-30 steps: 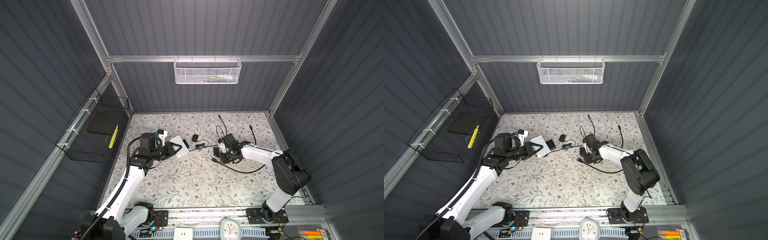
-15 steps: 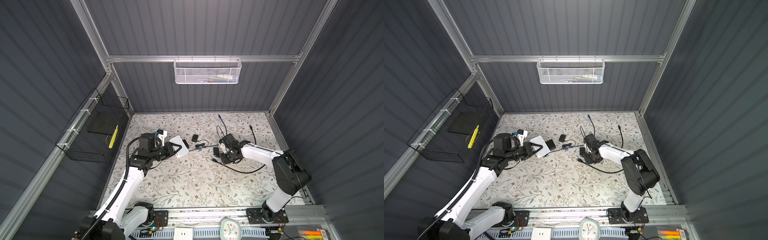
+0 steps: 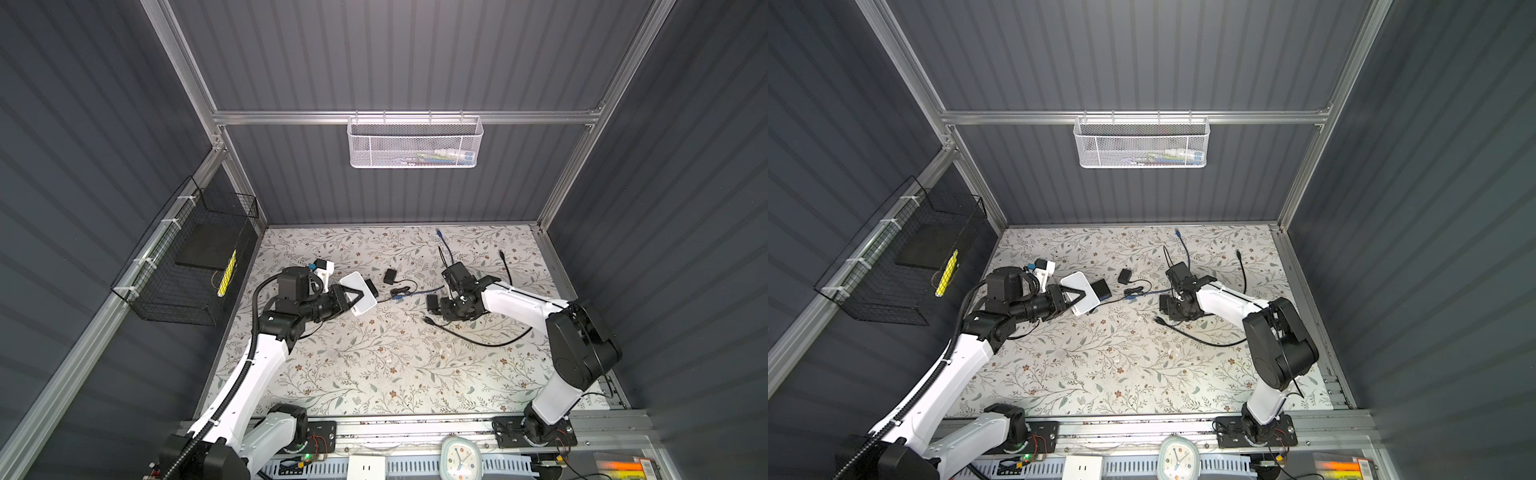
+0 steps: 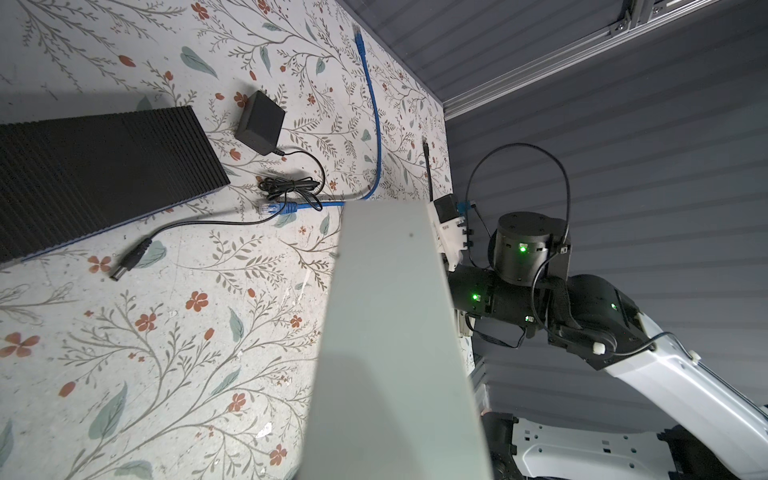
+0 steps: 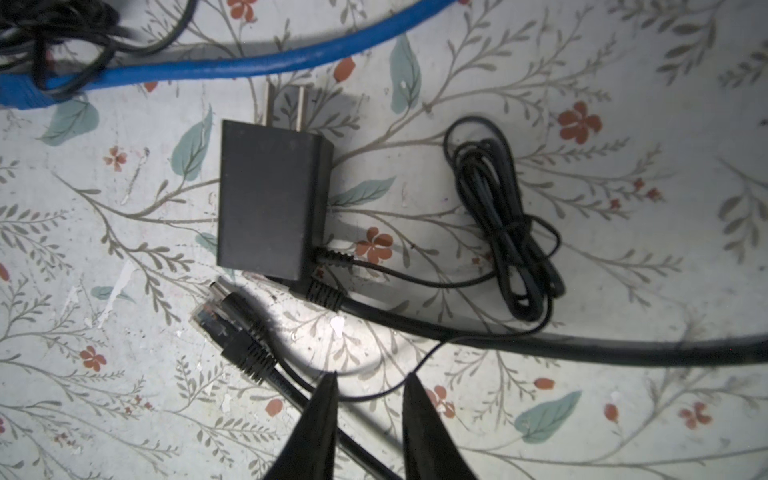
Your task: Insert the plug into the switch port
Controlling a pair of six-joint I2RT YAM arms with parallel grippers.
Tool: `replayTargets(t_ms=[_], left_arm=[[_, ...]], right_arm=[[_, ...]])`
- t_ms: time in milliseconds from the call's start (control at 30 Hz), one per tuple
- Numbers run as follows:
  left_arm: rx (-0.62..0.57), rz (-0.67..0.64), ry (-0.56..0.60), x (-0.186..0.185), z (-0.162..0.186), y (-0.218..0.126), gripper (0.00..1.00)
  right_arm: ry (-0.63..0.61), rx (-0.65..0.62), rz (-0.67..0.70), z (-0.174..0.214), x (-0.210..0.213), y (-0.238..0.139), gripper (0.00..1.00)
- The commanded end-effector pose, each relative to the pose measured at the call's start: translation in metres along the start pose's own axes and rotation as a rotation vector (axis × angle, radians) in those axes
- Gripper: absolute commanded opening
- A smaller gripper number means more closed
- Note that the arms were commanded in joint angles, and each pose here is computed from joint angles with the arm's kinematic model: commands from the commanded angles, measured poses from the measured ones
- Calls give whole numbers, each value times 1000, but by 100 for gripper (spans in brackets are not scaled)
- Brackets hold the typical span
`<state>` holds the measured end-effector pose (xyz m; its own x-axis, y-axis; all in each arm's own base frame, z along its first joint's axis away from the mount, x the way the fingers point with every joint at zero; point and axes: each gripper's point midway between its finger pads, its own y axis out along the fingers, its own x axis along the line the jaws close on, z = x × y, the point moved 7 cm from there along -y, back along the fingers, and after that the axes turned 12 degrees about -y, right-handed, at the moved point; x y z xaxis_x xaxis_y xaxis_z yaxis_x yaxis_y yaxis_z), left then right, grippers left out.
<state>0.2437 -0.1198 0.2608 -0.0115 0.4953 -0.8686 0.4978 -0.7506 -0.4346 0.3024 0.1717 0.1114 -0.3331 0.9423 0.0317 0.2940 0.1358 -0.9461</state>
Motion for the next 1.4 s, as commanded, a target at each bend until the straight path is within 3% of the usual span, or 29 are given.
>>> replayTargets(t_ms=[0, 300, 733, 900, 1167, 1367], left_arm=[[-15, 9, 31, -3, 0, -5, 0], [-14, 8, 33, -2, 1, -6, 0], [-17, -3, 41, -3, 3, -9, 0], [-19, -11, 52, -5, 4, -12, 0], [-31, -18, 63, -9, 3, -16, 0], [-33, -8, 64, -13, 1, -16, 0]], right_arm=[[72, 37, 57, 7, -6, 1, 29], [159, 68, 58, 20, -6, 10, 29], [193, 82, 45, 7, -1, 28, 29], [205, 63, 58, 3, -6, 28, 16], [233, -88, -60, -22, -5, -38, 4], [218, -218, -91, -57, -19, -91, 2]])
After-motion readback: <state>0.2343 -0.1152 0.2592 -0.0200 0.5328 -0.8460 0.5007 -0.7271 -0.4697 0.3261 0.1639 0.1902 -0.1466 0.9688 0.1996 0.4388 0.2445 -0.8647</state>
